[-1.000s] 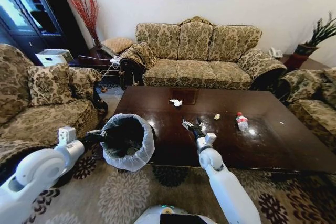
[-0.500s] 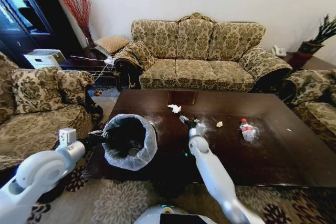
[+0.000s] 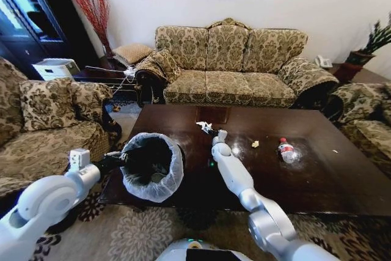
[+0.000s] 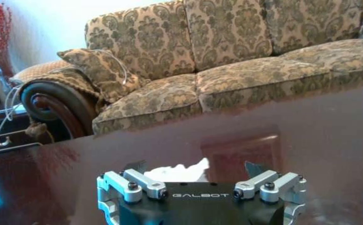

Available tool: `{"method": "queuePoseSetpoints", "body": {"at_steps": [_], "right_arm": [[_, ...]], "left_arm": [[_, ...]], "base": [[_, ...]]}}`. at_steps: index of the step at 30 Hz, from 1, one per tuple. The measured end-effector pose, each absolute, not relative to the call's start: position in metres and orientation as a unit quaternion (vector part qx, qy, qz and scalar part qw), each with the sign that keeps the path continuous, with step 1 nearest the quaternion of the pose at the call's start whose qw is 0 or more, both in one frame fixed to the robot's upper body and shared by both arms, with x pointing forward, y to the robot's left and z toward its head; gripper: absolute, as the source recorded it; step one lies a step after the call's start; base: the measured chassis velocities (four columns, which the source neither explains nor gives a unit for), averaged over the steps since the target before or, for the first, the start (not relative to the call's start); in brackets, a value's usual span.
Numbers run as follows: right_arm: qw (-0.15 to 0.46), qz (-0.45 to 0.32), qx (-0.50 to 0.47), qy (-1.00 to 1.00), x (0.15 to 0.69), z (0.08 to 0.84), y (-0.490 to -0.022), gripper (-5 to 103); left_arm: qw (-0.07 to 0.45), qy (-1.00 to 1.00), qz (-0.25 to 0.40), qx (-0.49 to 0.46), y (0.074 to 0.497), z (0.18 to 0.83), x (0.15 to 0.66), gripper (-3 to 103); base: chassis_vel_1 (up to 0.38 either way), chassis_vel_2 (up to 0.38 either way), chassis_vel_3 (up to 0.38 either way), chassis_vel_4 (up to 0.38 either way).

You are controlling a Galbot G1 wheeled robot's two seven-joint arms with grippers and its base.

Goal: Move to the front of the table and place the trash on the table into the trash bin.

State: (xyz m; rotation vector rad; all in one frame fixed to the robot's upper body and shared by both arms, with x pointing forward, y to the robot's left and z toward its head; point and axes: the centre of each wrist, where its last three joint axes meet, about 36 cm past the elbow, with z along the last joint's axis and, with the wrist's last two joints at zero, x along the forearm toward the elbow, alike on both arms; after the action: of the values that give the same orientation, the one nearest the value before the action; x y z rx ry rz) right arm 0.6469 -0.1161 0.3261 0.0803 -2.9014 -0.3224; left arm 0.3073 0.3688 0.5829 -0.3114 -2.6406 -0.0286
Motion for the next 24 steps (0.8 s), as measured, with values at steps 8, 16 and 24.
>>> {"method": "queuePoseSetpoints", "body": {"at_steps": [8, 16, 24], "right_arm": [[0.116, -0.11, 0.038, -0.986, 0.65, 0.323, -0.112, 100], [0.115, -0.113, 0.05, -0.986, 0.641, 0.318, -0.113, 82], [0.124, -0.101, 0.058, -0.985, 0.635, 0.313, -0.118, 100]], "left_arm": [[0.239, -0.964, -0.015, -0.117, 0.369, 0.585, 0.309, 0], [0.241, -0.963, -0.016, -0.119, 0.369, 0.585, 0.311, 0], [0.241, -0.963, -0.017, -0.12, 0.368, 0.585, 0.311, 0]], "base": [[0.0, 0.0, 0.0, 0.0], [0.0, 0.0, 0.0, 0.0], [0.0, 0.0, 0.0, 0.0]]}}
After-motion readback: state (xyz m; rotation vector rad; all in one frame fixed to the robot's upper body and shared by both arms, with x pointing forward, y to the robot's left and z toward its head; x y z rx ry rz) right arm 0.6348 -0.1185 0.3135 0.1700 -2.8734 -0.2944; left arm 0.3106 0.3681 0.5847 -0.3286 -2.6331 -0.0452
